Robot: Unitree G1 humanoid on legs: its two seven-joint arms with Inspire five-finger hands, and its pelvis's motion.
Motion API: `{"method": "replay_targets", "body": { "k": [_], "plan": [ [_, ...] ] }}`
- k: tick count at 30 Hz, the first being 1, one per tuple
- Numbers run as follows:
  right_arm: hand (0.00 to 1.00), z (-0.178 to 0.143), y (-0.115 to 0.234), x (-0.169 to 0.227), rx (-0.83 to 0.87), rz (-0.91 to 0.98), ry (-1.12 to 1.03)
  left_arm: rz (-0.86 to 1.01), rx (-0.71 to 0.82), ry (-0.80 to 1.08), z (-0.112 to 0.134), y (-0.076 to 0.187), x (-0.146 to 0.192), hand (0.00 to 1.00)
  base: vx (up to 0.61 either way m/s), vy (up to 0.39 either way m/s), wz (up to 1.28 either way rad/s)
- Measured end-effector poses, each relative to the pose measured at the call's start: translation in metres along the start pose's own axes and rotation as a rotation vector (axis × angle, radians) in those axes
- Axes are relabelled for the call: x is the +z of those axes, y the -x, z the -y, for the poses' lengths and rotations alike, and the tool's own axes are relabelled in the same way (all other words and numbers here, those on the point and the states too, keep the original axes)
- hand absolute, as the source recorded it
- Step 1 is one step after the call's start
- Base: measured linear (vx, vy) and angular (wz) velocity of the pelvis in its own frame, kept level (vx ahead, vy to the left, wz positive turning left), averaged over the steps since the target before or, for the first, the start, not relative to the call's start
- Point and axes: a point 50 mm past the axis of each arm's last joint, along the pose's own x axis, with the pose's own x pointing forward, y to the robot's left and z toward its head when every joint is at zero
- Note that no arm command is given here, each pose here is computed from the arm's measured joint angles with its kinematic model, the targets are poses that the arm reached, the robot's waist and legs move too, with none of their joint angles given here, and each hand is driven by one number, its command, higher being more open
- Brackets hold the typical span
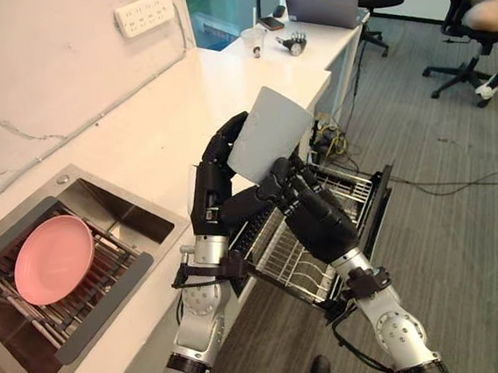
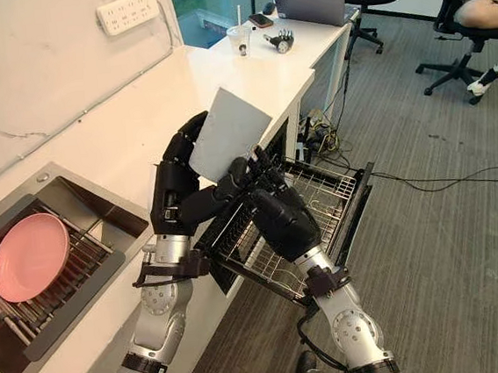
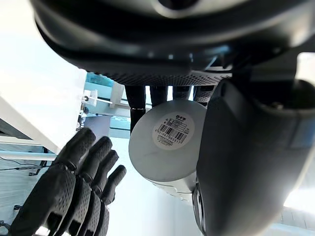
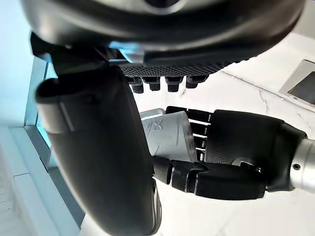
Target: Walk over to the sink, pick up the cup, carry it to the dishwasher, place the cup inside the dishwasher, then close the dishwasher door
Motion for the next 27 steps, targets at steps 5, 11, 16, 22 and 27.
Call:
{"method": "replay_targets", "body": {
  "k": [5, 11, 16, 22, 27],
  "plan": [
    [1.00, 0.001, -0.001, 0.001, -0.023, 0.024, -0.049, 0.001, -0.060, -0.037, 0.010, 0.001, -0.001, 0.00, -0.01, 0.100, 0.04],
    [1.00, -0.002, -0.011, 0.008, -0.029, 0.065, -0.049, 0.028, -0.094, -0.103, 0.015, -0.003, 0.002, 0.00, -0.03, 0.084, 0.12],
    [1.00, -0.005, -0.020, 0.015, -0.024, 0.110, -0.055, 0.055, -0.107, -0.272, 0.016, -0.001, 0.002, 0.00, -0.04, 0.049, 0.07],
    [1.00, -0.008, -0.021, 0.017, -0.008, 0.122, -0.054, 0.073, -0.170, -0.394, 0.019, 0.002, 0.001, 0.00, -0.03, 0.028, 0.03],
    [1.00, -0.008, -0.023, 0.020, -0.002, 0.121, -0.037, 0.090, -0.200, -0.435, 0.021, 0.002, 0.001, 0.00, 0.00, 0.028, 0.04]
  ]
}}
